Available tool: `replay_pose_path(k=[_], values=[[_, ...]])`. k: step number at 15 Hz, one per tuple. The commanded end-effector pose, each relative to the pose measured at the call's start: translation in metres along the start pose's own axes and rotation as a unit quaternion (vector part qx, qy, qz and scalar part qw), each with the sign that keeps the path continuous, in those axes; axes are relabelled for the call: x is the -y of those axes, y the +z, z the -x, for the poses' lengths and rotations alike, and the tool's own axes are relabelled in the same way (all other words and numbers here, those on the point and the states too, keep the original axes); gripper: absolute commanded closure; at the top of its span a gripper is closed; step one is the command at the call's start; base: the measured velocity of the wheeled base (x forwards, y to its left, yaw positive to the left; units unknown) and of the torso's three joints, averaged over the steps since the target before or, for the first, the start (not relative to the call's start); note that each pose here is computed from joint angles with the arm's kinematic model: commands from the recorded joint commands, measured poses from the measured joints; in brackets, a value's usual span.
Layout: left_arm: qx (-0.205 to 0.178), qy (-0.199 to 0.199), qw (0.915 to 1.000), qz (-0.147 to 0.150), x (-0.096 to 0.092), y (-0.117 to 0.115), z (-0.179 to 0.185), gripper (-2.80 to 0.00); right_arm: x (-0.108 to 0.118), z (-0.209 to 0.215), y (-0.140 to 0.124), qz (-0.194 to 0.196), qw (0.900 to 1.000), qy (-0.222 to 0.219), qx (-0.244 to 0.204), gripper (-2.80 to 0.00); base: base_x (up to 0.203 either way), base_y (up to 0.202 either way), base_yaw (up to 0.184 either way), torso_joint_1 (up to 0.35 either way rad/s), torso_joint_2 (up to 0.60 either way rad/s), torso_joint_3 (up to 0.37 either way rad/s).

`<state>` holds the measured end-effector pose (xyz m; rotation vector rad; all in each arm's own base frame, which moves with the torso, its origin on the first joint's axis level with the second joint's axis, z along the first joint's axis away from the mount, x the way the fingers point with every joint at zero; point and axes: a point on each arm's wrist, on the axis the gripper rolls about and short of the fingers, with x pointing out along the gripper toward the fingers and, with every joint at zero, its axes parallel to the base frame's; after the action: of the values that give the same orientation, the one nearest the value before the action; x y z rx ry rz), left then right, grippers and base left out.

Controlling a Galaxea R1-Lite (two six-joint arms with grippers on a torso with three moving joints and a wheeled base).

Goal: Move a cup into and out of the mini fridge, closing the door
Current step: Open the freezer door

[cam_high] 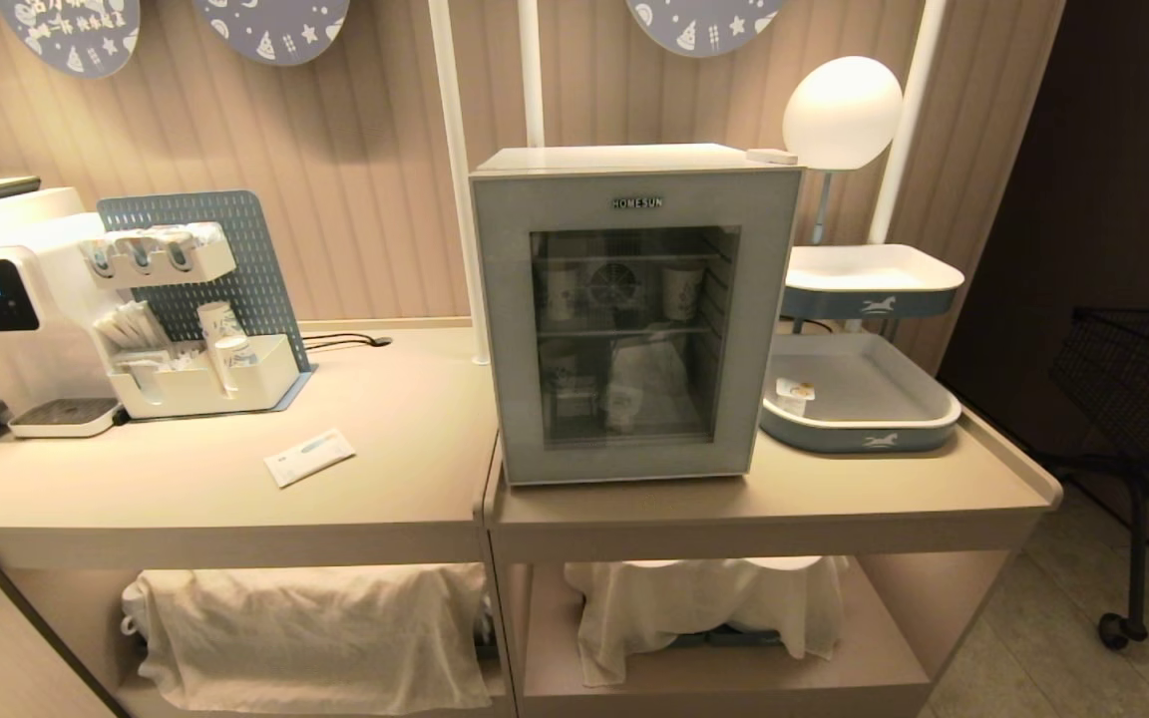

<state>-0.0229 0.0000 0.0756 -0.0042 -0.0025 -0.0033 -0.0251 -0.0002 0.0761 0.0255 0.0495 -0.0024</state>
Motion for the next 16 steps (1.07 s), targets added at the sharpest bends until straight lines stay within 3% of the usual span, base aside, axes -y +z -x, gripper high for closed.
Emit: replay_pose_path(k=[1,12,16], values=[[-0.001,0.0,1.0,0.0,0.0,0.0001,-0.0001,0.0,0.0,-0.0001,0.0,0.0,1.0,0.0,-0.001,0.0,0.0,0.0,0.0,0.0,0.0,0.0],[-0.001,0.0,1.0,-0.001,0.0,0.0001,-0.0001,0.0,0.0,-0.0001,0.0001,0.0,1.0,0.0,-0.001,0.0,0.0,0.0,0.0,0.0,0.0,0.0],[0.0,0.0,1.0,-0.001,0.0,0.0,0.0,0.0,0.0,-0.0001,0.0,0.0,1.0,0.0,-0.001,0.0,0.0,-0.084,-0.02,0.005,0.0,0.003]])
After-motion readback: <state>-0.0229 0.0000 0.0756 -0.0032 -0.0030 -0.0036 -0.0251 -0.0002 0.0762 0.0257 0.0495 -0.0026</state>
